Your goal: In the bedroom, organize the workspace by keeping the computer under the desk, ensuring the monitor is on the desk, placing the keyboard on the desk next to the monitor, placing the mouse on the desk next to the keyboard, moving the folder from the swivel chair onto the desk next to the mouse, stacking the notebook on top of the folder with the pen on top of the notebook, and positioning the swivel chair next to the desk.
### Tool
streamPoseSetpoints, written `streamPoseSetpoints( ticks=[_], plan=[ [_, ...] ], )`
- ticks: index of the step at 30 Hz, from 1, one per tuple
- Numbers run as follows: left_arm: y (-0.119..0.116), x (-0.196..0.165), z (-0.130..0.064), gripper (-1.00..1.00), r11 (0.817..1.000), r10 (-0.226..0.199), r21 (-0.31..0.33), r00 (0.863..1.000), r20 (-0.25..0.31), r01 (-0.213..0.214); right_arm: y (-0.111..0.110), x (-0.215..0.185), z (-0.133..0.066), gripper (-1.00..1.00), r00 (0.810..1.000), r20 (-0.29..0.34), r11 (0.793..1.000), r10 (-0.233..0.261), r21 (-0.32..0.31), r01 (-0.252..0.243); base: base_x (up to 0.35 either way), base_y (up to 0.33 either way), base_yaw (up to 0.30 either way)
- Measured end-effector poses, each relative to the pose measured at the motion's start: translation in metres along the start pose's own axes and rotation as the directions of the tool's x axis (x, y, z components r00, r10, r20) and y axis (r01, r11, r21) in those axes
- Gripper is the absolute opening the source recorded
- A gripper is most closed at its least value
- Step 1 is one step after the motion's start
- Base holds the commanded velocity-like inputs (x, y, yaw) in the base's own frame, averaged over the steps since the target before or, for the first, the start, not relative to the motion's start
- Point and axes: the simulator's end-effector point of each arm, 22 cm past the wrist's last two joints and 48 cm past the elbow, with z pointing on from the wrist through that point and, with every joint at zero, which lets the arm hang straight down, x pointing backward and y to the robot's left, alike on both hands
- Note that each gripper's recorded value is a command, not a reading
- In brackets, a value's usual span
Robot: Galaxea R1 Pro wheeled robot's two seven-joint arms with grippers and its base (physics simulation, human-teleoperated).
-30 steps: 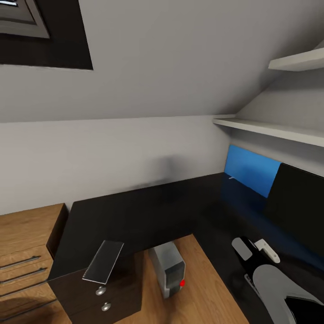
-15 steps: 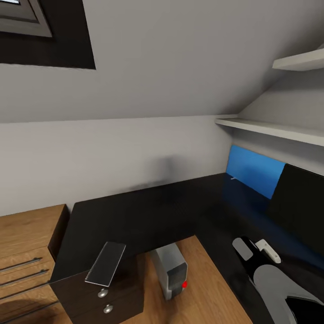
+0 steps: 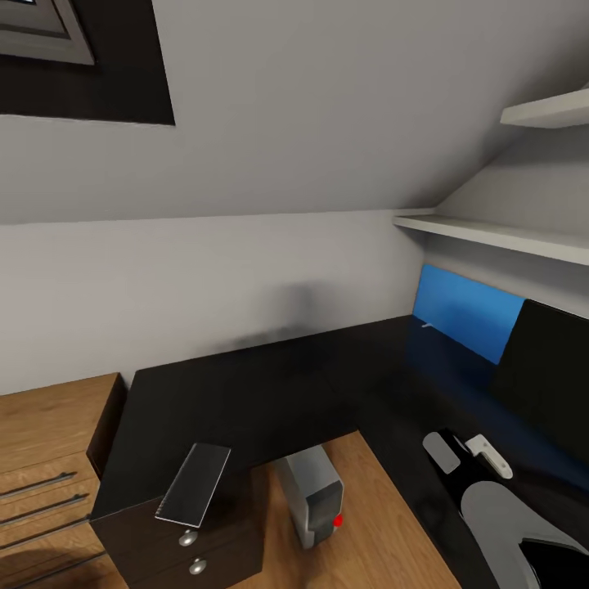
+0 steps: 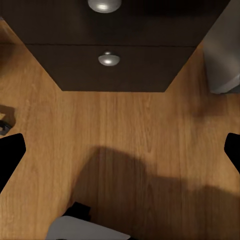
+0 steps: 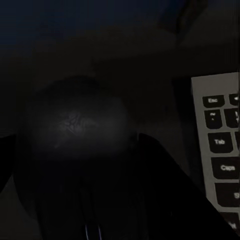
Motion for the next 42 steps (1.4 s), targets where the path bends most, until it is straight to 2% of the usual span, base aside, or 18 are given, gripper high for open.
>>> streamPoseSetpoints(
  ticks=[4,9,42],
  plan=[
    [0.0,-0.001,0.0,1.0,1.0,-0.003,-0.002,1.0,0.002,0.003,-0.001,-0.007,0.0,-1.0,0.999,0.03,1.0,0.025,0.001,-0.026,0.0,0.0,0.0],
    [0.0,-0.001,0.001,1.0,1.0,-0.008,-0.004,1.0,0.003,0.008,-0.001,-0.008,0.001,-1.0,0.999,0.039,0.999,0.033,0.0,-0.033,0.0,0.0,0.0],
    [-0.001,0.019,0.038,1.0,1.0,-0.009,-0.009,1.0,0.005,0.009,-0.008,0.023,0.031,-1.0,0.999,0.039,1.0,0.03,0.005,-0.03,0.0,0.0,0.0]
  ],
)
